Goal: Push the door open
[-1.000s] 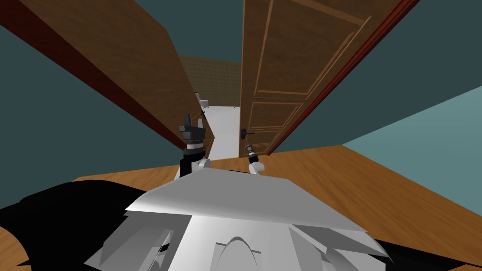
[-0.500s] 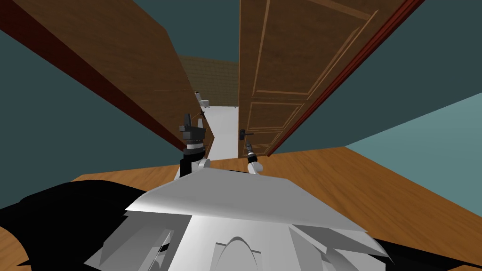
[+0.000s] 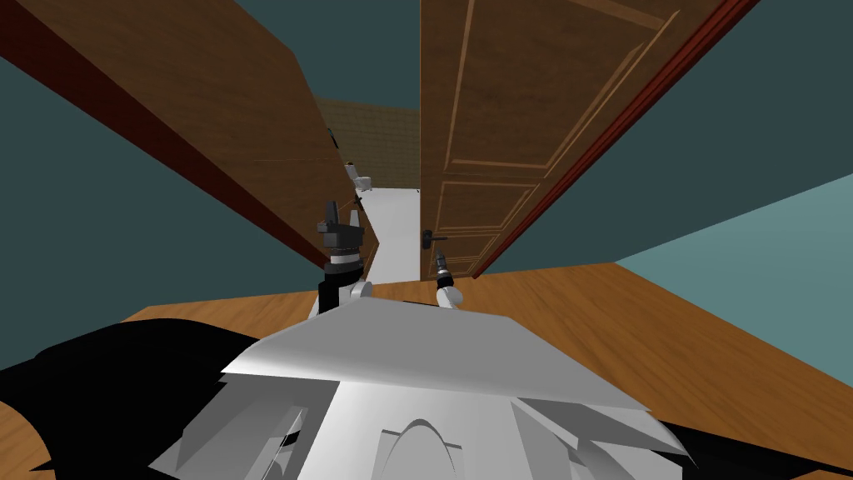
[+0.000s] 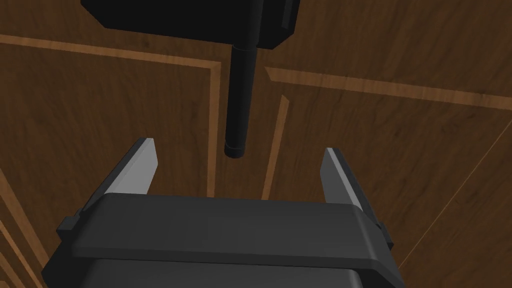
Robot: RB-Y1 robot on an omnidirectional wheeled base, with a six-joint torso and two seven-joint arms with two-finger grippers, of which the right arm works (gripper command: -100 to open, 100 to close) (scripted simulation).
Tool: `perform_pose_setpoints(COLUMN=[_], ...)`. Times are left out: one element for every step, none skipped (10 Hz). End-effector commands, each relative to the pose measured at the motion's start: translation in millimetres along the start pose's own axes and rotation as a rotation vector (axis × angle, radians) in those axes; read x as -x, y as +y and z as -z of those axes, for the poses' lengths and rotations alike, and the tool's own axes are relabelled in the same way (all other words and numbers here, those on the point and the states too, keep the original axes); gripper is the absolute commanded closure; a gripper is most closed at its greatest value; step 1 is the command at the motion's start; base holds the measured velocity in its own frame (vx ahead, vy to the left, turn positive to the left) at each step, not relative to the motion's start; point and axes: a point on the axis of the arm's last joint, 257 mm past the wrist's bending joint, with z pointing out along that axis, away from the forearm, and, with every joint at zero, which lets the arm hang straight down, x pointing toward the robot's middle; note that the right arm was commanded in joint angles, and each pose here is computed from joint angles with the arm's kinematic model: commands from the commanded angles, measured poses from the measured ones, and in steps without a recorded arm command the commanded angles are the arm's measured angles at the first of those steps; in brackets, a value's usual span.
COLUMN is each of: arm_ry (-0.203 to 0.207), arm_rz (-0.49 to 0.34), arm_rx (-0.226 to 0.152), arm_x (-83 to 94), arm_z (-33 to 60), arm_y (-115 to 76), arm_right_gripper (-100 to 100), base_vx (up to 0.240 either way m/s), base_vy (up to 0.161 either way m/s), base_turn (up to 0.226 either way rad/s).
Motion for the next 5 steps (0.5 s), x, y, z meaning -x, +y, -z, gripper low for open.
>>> perform_pose_setpoints(arm_ry=[-0.007,-0.005,0.006,0.01,0.015], arm_rz=[-0.062,-0.037,0.039,0.072,0.106], arm_rx=[-0.001,-0.001,-0.005,-0.007,-0.009], arm_x=[-1.7,-1.1,-0.6,-0.4,-0.2], arm_z=[-0.6,-0.4,-1.3,-1.7,-2.0], arm_y=[-0.3,0.0,-2.6,-3.7,-4.9], arm_right_gripper=[-100,-100,-100,-100,-100], base_vx=[0.037,0.017,0.002,0.001,-0.001], base_vy=[-0.048,-0.021,-0.002,0.003,0.007], base_turn=[0.029,0.008,0.012,0.013,0.007])
